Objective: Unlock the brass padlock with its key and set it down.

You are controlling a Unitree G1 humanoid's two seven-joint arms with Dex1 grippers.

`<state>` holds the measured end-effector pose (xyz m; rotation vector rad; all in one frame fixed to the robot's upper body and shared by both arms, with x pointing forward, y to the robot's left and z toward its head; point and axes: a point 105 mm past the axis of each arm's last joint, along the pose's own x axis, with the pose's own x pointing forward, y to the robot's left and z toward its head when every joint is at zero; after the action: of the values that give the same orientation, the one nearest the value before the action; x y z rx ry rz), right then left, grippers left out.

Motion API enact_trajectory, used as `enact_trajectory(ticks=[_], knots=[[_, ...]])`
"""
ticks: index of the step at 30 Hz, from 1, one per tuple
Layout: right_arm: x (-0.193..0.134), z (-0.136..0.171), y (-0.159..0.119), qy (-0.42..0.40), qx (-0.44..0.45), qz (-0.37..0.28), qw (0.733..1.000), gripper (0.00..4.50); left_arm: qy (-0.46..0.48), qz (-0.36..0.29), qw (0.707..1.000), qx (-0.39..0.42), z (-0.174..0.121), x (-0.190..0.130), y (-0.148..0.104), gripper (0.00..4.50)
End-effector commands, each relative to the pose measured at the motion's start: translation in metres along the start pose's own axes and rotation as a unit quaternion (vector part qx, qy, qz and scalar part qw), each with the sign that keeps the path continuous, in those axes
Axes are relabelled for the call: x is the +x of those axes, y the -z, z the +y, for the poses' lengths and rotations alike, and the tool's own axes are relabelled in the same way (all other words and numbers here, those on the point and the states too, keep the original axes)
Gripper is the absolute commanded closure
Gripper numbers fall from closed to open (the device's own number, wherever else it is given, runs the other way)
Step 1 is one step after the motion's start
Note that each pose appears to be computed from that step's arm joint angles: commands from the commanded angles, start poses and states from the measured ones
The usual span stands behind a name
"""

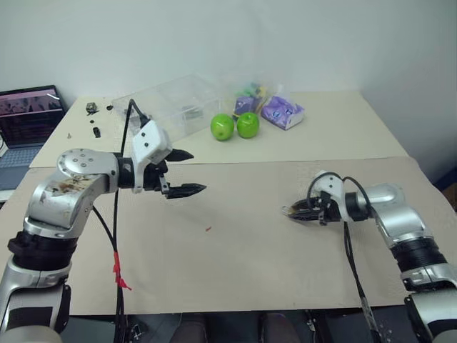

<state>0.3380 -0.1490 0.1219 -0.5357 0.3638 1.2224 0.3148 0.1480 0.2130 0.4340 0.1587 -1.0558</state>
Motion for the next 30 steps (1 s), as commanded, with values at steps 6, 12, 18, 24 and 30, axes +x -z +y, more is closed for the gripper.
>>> enact_trajectory(ticks=[6,12,18,24,30], knots=[[0.068,0.031,-0.086,-0.085,-0.124,-0.058,0.987,3.56,-0.122,0.038,0.992,0.018,0.039,-0.060,0.005,0.00],[0.100,0.053,-0.099,-0.141,-0.112,-0.090,0.980,3.56,-0.188,0.037,0.981,-0.001,0.047,-0.071,0.009,0.00],[0.135,0.074,-0.098,-0.188,-0.096,-0.098,0.972,3.56,-0.211,0.041,0.977,-0.010,0.043,-0.074,0.014,0.00],[0.149,0.060,-0.087,-0.158,-0.097,-0.085,0.979,3.56,-0.229,0.021,0.973,-0.024,0.044,-0.076,0.007,0.00],[0.146,0.043,-0.082,-0.129,-0.108,-0.078,0.983,3.56,-0.228,0.022,0.973,-0.023,0.042,-0.074,0.006,0.00]])
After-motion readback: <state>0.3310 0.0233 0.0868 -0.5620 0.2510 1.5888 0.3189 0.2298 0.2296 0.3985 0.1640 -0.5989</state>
